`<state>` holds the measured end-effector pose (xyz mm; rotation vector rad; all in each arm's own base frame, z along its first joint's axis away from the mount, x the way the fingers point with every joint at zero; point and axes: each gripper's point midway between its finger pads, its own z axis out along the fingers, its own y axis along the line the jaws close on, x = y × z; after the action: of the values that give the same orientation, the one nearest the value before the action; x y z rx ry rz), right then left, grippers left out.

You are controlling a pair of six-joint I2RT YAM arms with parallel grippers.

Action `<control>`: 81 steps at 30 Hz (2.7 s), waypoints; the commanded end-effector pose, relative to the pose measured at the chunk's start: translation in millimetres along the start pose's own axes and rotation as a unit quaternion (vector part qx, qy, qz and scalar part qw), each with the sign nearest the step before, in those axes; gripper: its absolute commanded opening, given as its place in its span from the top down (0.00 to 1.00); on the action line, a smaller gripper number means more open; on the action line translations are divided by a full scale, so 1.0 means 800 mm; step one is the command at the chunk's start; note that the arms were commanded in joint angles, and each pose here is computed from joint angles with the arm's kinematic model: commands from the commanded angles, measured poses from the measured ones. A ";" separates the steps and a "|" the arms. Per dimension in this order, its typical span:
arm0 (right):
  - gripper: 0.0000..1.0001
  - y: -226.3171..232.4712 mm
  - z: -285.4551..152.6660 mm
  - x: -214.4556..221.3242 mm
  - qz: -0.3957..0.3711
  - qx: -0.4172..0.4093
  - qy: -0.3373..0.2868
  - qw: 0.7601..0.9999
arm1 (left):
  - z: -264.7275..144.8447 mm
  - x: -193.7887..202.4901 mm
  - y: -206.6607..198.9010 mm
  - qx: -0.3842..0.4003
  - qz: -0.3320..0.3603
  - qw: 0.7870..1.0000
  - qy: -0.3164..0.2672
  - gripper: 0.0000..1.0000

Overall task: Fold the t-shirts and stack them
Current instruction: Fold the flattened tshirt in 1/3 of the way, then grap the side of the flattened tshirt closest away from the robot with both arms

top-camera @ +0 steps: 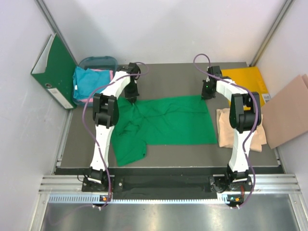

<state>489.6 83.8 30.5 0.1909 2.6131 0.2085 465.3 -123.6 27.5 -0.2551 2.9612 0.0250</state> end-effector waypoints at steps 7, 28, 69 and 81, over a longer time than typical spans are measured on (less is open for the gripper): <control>1.00 -0.011 -0.015 -0.061 -0.010 0.058 -0.085 0.995 | -0.021 -0.074 -0.071 0.127 -0.015 0.987 -0.093 1.00; 0.03 -0.004 -0.093 -0.160 -0.041 0.050 -0.217 0.974 | -0.189 -0.129 -0.060 0.189 -0.004 0.942 -0.279 0.01; 0.06 -0.032 -0.132 0.213 0.293 -0.052 -0.007 0.955 | -0.058 0.305 -0.028 0.062 0.216 0.974 -0.038 0.07; 0.80 -0.056 -0.109 0.188 0.321 -0.009 -0.036 0.946 | -0.032 0.280 -0.021 -0.007 0.192 0.980 -0.051 1.00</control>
<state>302.0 71.8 37.2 0.9672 2.3980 0.5337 231.5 -184.7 16.8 0.3690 2.8990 -0.0006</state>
